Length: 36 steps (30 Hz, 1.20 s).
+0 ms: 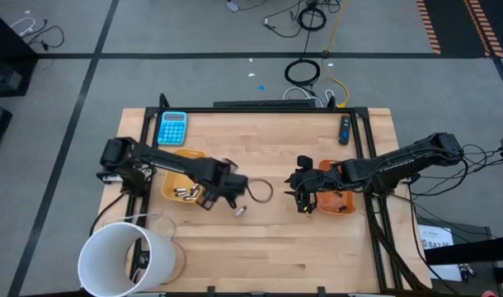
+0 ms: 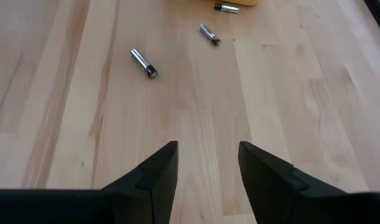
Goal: Sort batteries
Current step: Put the silver battery into the yellow bin
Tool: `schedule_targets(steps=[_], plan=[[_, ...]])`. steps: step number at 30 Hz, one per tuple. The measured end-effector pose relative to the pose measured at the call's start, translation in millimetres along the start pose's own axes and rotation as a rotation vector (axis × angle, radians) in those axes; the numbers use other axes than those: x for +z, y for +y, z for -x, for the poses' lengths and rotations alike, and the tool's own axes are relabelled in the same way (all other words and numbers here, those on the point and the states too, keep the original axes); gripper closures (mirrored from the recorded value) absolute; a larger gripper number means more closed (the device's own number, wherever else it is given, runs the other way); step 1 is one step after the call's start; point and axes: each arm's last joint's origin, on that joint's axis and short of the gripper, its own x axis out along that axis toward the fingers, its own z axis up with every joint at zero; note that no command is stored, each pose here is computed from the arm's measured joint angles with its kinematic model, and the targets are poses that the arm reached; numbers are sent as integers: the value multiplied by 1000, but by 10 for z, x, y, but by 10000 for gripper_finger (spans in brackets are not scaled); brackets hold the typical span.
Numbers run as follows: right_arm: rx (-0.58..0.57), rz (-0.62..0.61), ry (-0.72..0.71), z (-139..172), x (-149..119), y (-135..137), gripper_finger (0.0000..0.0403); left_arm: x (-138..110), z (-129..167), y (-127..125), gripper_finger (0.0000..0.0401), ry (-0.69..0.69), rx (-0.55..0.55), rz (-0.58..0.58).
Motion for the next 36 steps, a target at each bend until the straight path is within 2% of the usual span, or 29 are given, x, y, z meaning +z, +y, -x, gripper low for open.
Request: schedule_targets(steps=[4, 6, 8, 11, 14, 18, 20, 27, 33, 36], plan=[[-1, 14, -2, -1, 2, -3, 243, -295, 141, -8, 175, 134, -133, 264], [-3, 18, -2, -3, 4, -11, 243, -374, 164, -17, 175, 180, -146, 369], [-3, 21, -10, -4, 11, -13, 243, -452, 161, -28, 175, 231, -135, 446], [-1, 23, -23, -4, 25, -11, 243, -525, 121, -17, 175, 299, -31, 515], [-1, 23, -26, -3, 28, -10, 243, -571, 76, -33, 163, 351, 24, 545], [2, 27, -22, -2, 23, -2, 243, -600, 24, -50, 39, 381, 76, 555], [1, 31, -15, -1, 15, -3, 243, -604, 24, -42, 20, 383, 98, 552], [1, 41, -15, -2, 15, -2, 243, -581, 15, -32, 78, 357, 104, 560], [1, 51, -31, -3, 32, -5, 243, -415, 31, 17, 82, 196, 132, 535], [2, 52, -35, -2, 36, -5, 243, -321, 22, 36, 82, 96, 111, 509]])
